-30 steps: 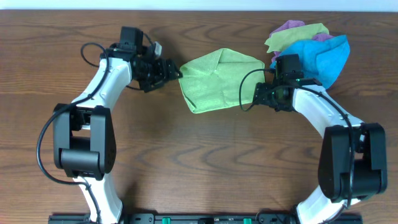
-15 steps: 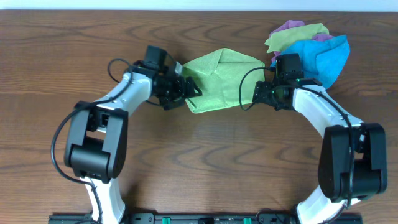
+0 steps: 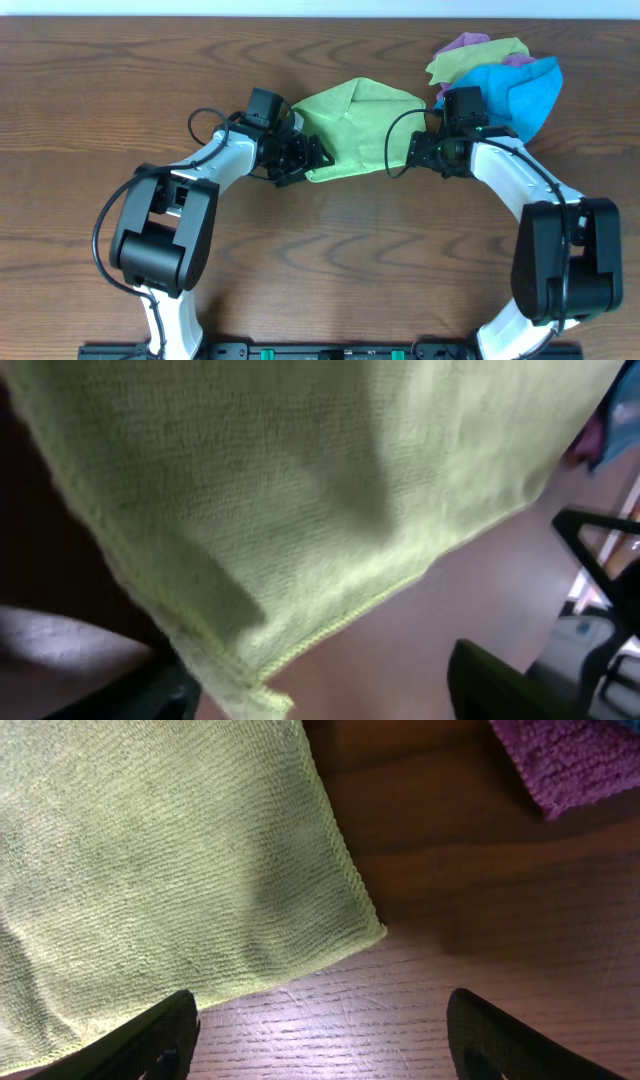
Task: Fold the cloth
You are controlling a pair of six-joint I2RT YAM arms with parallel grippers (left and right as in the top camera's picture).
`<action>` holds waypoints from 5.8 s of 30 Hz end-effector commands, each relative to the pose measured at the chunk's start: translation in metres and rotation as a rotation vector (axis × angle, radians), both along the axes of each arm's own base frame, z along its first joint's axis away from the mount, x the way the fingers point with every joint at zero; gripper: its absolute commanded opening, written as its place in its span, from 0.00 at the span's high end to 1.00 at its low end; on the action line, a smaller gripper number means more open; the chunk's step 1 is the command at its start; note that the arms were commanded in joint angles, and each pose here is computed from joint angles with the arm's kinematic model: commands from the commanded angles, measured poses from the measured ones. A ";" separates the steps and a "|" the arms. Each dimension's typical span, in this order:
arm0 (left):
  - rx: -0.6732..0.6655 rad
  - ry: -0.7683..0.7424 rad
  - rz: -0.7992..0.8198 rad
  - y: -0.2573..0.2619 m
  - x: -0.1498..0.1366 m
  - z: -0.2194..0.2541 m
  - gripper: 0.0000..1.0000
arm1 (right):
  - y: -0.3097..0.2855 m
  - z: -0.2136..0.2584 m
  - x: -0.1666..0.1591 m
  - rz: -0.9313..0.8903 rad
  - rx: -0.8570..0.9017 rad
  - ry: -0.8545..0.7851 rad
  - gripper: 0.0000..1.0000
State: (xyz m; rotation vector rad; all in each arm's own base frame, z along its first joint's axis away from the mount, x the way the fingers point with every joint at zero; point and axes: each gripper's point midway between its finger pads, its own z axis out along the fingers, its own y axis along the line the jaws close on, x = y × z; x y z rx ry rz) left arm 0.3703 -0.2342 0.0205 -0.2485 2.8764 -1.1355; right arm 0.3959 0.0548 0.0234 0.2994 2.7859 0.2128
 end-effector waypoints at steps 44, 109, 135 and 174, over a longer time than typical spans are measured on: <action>-0.023 0.011 -0.031 0.046 -0.010 -0.014 0.94 | 0.026 -0.034 -0.009 0.013 0.161 0.102 0.99; -0.007 -0.416 -0.043 0.091 0.029 0.164 0.94 | 0.056 0.162 0.029 0.207 0.173 -0.223 0.99; 0.064 0.045 -0.226 0.093 -0.106 0.057 0.94 | 0.054 0.049 -0.105 0.241 0.108 0.210 0.99; 0.042 -0.401 0.188 0.085 0.078 0.023 0.94 | 0.053 0.012 0.056 0.144 -0.009 -0.344 0.98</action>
